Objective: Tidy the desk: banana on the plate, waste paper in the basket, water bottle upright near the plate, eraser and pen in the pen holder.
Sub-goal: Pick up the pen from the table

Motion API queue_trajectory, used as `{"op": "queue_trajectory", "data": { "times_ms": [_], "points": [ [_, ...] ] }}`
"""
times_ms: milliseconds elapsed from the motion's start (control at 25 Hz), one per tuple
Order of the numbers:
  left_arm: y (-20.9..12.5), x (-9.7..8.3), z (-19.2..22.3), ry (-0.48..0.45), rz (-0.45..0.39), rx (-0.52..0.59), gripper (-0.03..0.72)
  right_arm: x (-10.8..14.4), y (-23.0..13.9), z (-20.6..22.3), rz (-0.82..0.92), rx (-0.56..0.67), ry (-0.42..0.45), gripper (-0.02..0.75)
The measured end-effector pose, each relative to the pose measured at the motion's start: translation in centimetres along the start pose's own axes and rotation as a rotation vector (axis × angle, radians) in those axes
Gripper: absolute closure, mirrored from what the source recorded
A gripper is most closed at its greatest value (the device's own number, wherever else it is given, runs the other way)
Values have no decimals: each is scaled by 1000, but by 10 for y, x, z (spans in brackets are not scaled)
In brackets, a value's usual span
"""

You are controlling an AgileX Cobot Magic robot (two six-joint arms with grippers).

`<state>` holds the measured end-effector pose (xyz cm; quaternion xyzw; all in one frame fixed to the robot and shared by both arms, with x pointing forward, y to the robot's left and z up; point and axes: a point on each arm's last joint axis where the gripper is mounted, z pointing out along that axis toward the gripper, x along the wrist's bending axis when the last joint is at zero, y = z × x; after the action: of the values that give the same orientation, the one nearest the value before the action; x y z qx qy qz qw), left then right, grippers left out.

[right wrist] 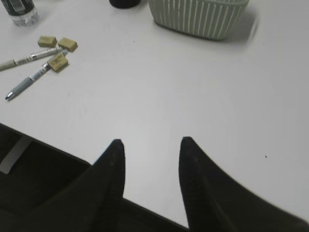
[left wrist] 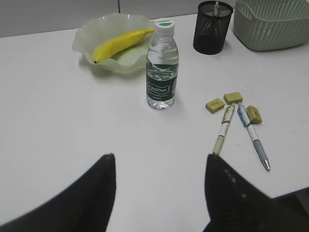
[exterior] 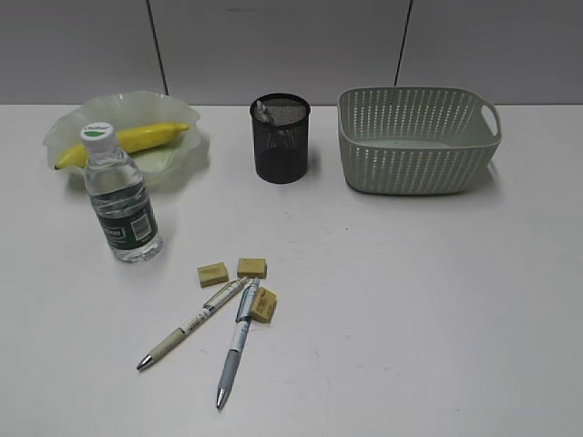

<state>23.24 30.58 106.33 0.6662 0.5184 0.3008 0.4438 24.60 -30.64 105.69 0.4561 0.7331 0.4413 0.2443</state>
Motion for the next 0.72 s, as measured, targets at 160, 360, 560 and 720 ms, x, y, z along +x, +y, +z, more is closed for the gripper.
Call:
{"op": "queue_trajectory", "data": {
  "times_ms": [160, 360, 560, 720],
  "points": [
    [1, 0, 2, -3, 0, 13, 251, -2, -5, -8, 3, -67, 6, 427],
    [10, -6, 22, -50, 47, 148, 251, -2, -5, -8, 0, -72, 7, 427],
    [24, -15, 55, -112, 51, 320, 251, -2, -5, -8, -3, -76, 2, 427],
    [43, -23, 94, -179, 67, 335, 251, -3, -4, -8, -5, -80, -5, 427]
  ]
}}
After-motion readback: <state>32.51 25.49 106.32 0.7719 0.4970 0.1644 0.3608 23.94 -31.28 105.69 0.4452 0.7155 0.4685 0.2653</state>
